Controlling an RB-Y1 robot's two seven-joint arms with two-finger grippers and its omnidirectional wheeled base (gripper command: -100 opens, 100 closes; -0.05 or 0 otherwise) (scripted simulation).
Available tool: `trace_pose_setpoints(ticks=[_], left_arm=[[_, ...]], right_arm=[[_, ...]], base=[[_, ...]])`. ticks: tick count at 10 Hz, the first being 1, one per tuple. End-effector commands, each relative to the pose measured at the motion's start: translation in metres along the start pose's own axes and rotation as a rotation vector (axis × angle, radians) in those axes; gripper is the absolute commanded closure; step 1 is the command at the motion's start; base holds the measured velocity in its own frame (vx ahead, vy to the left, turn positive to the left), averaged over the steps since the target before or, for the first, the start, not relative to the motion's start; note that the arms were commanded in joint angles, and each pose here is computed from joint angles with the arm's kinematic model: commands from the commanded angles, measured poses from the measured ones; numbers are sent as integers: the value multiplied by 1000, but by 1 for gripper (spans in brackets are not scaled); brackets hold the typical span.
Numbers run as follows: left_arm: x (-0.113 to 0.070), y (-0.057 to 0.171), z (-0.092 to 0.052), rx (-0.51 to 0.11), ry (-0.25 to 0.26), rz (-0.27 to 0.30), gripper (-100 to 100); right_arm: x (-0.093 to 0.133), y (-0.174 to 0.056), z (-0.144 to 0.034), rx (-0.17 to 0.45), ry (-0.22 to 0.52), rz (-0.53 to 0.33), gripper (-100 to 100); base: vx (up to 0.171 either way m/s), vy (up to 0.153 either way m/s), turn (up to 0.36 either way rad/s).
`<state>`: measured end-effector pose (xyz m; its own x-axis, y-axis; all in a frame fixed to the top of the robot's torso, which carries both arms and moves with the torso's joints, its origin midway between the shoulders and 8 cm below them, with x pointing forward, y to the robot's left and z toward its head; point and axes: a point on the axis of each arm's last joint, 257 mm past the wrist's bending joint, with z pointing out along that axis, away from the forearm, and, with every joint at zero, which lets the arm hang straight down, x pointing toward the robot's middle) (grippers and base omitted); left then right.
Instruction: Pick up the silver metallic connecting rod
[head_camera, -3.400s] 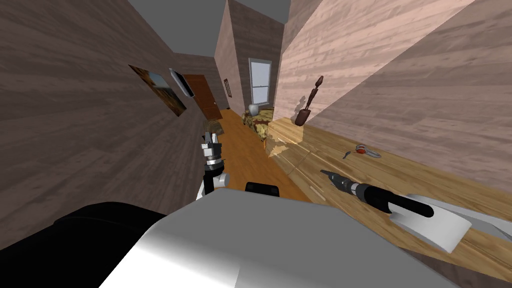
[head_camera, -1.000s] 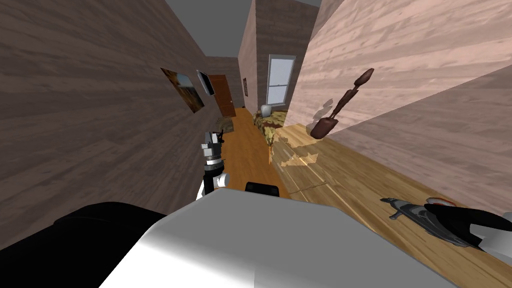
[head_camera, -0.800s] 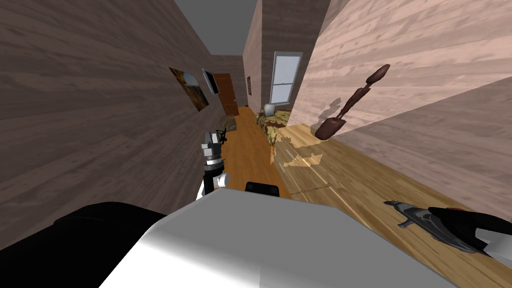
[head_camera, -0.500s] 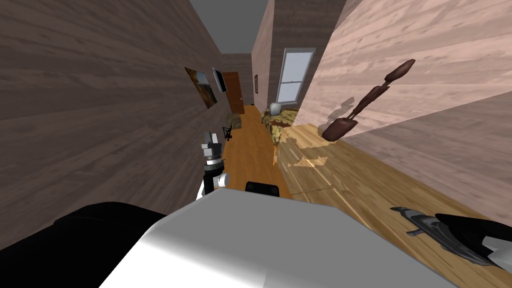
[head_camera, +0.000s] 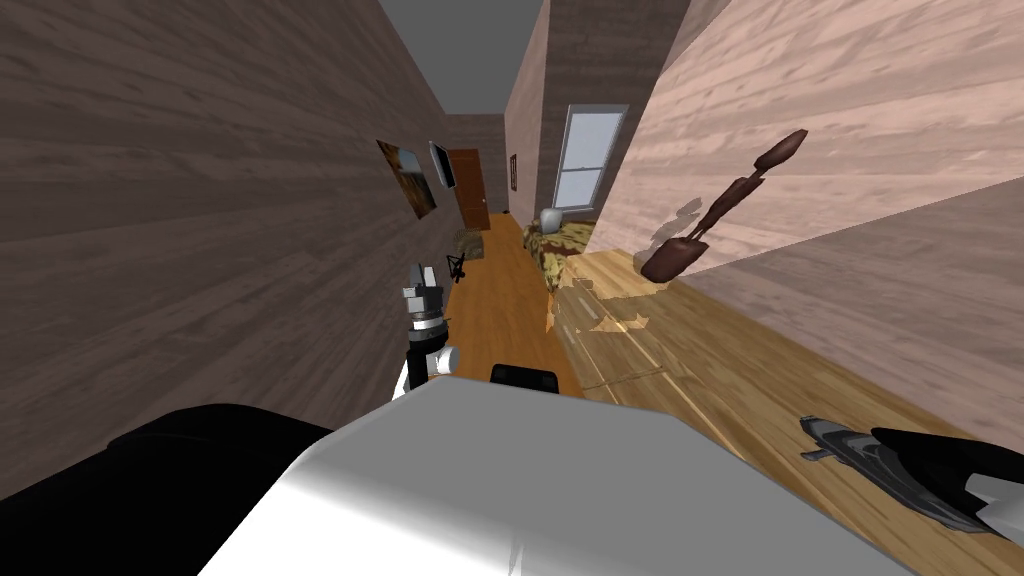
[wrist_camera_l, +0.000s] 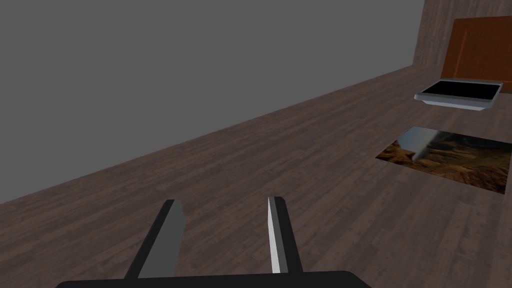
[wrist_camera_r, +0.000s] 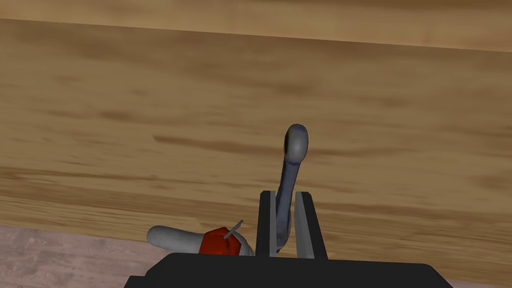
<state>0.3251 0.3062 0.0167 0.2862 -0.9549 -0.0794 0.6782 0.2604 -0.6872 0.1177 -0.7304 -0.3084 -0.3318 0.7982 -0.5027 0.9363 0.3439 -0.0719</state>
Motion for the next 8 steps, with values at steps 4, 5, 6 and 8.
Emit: trace_pose_setpoints(ticks=[4,5,6,8], left_arm=[[0,0,0,0,0,0,0],[0,0,0,0,0,0,0],[0,0,0,0,0,0,0],[0,0,0,0,0,0,0]], right_arm=[[-1,18,-7,-26,0,-46,100],[-2,26,-12,-39,-1,-70,100],[-2,31,-14,-46,-1,-82,100],[-2,26,-13,-39,1,-73,0]], base=[[55,1,-165],[132,26,-295],[121,23,-168],[30,6,-7]])
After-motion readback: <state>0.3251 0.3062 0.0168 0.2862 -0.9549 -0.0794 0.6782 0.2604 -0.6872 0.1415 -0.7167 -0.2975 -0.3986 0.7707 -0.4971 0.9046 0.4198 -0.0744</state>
